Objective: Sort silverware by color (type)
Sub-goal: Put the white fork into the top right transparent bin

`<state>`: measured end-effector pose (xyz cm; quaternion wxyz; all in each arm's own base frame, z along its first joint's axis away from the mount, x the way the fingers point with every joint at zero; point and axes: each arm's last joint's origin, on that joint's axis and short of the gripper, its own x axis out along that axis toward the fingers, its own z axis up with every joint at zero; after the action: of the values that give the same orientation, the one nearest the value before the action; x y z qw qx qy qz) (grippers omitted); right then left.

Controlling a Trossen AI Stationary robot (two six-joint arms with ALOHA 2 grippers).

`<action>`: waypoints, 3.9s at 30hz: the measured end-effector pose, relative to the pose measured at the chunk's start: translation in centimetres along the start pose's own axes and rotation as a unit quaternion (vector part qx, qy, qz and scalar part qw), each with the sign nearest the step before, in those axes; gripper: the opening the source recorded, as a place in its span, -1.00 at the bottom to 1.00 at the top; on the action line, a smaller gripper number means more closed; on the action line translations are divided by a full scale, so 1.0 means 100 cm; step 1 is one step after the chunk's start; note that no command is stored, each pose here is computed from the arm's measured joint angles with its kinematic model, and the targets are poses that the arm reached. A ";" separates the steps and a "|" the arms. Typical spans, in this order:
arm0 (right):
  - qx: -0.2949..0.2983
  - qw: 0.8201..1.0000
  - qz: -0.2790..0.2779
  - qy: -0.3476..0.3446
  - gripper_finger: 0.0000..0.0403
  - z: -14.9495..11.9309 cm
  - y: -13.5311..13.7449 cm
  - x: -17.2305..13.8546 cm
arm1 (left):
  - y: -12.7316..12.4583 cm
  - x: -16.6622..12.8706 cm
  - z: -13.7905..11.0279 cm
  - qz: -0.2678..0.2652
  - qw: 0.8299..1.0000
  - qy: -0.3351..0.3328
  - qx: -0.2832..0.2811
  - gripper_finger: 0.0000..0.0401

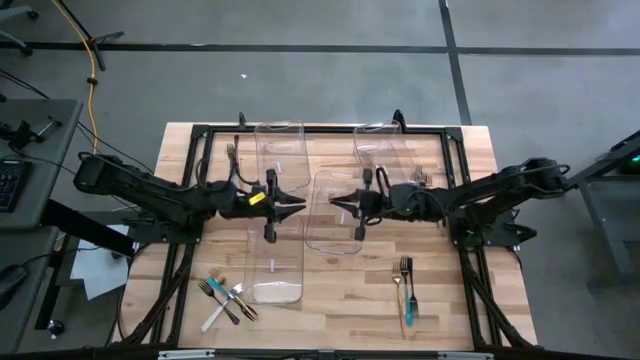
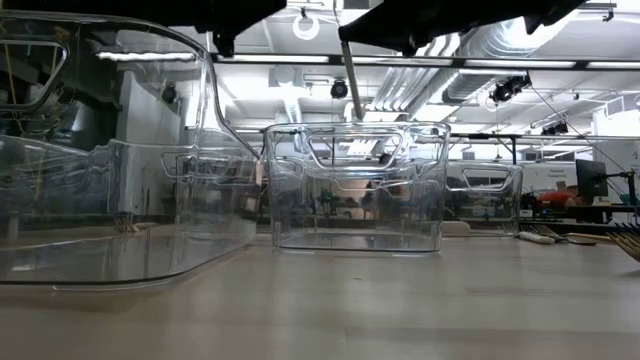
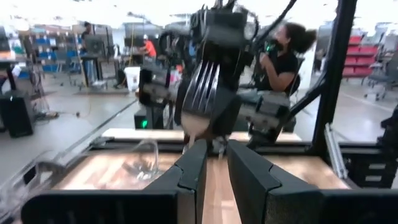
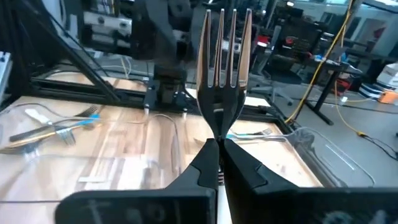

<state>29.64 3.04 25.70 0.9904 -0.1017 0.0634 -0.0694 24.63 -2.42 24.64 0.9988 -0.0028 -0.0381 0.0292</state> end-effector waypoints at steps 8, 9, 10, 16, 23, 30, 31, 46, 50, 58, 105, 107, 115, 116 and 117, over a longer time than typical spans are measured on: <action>0.008 1.000 0.004 -0.003 -1.00 0.001 0.000 0.000 | 0.000 0.000 -0.003 0.000 1.000 0.013 -0.009 -0.72; 0.008 1.000 0.001 -0.002 -1.00 0.001 0.000 0.000 | 0.000 0.000 -0.002 0.000 1.000 0.012 -0.011 -0.72; 0.007 1.000 -0.003 0.000 -1.00 0.000 0.000 0.000 | -0.001 0.000 -0.002 -0.001 1.000 0.011 -0.013 -0.72; -0.029 0.990 -0.134 0.043 -1.00 -0.005 -0.017 0.001 | -0.001 0.000 -0.002 -0.001 1.000 0.010 -0.015 -0.72; 0.034 0.958 -0.271 0.090 -1.00 -0.024 -0.089 0.003 | -0.001 0.000 -0.002 -0.001 1.000 0.010 -0.018 -0.72; 0.180 0.895 -0.323 0.249 -1.00 -0.074 -0.148 -0.020 | -0.001 0.000 -0.002 -0.002 1.000 0.010 -0.015 -0.72; 0.203 0.882 -0.323 0.278 -1.00 -0.082 -0.153 -0.025 | -0.001 0.000 -0.002 -0.002 1.000 0.010 -0.012 -0.72; 0.327 0.807 -0.266 0.414 -0.99 -0.137 -0.168 -0.032 | 0.000 0.000 -0.001 -0.002 1.000 0.006 0.004 -0.72; 0.330 0.799 -0.269 0.425 -0.98 -0.144 -0.170 -0.032 | 0.000 0.000 -0.002 -0.002 1.000 0.007 0.005 -0.72; 0.322 0.803 -0.266 0.425 -0.99 -0.144 -0.171 -0.032 | 0.000 0.000 -0.002 -0.002 1.000 0.010 0.005 -0.72; 0.130 0.979 0.069 -0.138 -0.04 -0.042 -0.031 -0.087 | 0.000 -0.062 0.025 -0.001 0.994 0.102 -0.041 -0.72; 0.130 0.979 0.069 -0.138 -0.04 -0.042 -0.031 -0.087 | 0.000 -0.061 0.023 0.000 0.993 0.107 -0.039 -0.72; 0.130 0.980 0.069 -0.137 -0.04 -0.042 -0.030 -0.087 | -0.001 -0.058 0.019 -0.001 0.993 0.117 -0.026 -0.72; 0.130 0.980 0.069 -0.137 -0.04 -0.042 -0.030 -0.087 | -0.001 -0.058 0.019 -0.002 0.993 0.115 -0.039 -0.72; 0.130 0.980 0.069 -0.137 -0.04 -0.042 -0.030 -0.087 | -0.001 -0.057 0.020 -0.008 0.992 0.113 -0.054 -0.72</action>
<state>20.09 0.59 23.21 0.9968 0.0241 -0.0756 0.0060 18.77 -2.88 26.21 0.9954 -0.0593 0.0733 0.0189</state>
